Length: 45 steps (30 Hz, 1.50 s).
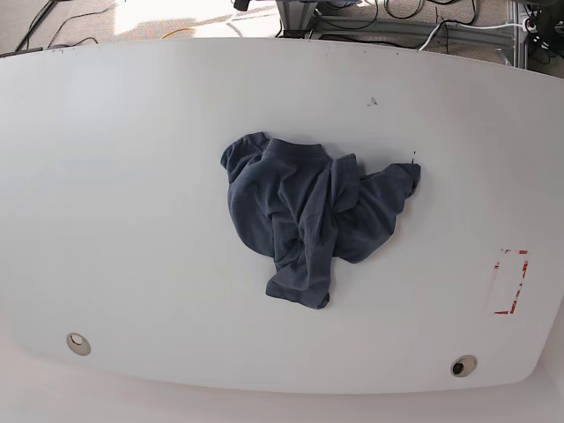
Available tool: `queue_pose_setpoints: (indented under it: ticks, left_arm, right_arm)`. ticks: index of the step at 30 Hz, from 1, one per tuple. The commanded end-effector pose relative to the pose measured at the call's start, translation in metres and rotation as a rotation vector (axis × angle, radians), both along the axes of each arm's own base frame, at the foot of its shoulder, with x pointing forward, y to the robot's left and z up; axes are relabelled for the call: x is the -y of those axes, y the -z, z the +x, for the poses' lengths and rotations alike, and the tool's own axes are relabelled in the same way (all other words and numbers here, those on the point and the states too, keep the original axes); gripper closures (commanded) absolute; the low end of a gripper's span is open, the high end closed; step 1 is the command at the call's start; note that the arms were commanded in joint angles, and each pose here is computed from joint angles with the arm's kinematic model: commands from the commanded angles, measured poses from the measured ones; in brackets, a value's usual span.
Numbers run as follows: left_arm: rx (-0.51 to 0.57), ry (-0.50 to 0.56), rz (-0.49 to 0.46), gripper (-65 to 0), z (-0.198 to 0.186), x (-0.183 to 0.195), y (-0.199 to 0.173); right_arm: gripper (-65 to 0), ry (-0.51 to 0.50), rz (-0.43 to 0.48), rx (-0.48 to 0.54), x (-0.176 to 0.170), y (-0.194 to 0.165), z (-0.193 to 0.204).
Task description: Layout the t-shirt on the table in an organized manner, then fold the t-shirt properly
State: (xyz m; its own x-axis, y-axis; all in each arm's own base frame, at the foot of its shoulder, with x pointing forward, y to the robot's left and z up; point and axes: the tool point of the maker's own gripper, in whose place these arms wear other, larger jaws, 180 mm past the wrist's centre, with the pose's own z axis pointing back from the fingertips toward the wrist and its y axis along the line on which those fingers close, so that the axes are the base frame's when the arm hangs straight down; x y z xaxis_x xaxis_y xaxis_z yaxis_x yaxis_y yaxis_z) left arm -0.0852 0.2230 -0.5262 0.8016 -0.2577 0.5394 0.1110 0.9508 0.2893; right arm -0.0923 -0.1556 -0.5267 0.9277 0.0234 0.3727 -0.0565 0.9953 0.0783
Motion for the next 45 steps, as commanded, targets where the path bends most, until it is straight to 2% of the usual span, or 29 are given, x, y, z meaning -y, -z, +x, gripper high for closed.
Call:
queue_pose_setpoints:
  ticks: [1,6,12,24,33,45]
  left_arm:
    - [0.004,0.015,0.013,-0.4,-0.011,-0.002,-0.015]
    - [0.060,0.026,0.024,-0.4,-0.001,-0.005,-0.037]
    - [0.121,-0.040,0.025,-0.4,0.004,-0.016,-0.065]
    - [0.153,-0.016,0.027,-0.4,0.022,-0.041,-0.106]
    - [0.266,0.020,-0.010,-0.4,0.060,-0.040,-0.142]
    - [0.393,0.066,-0.037,-0.4,0.103,-0.032,-0.172]
  right_arm:
    - [-0.6,-0.001,-0.002,0.011,0.002,-0.012,-0.006]
    - [-0.6,-0.011,-0.004,0.028,0.001,-0.026,-0.006]
    - [-0.6,-0.010,-0.006,0.058,-0.004,-0.046,-0.004]
    - [-0.5,0.014,-0.002,0.106,-0.018,-0.093,-0.003]
    - [-0.5,0.019,-0.009,0.194,-0.022,-0.121,0.024]
    - [-0.5,0.046,-0.091,0.324,0.001,-0.153,0.066]
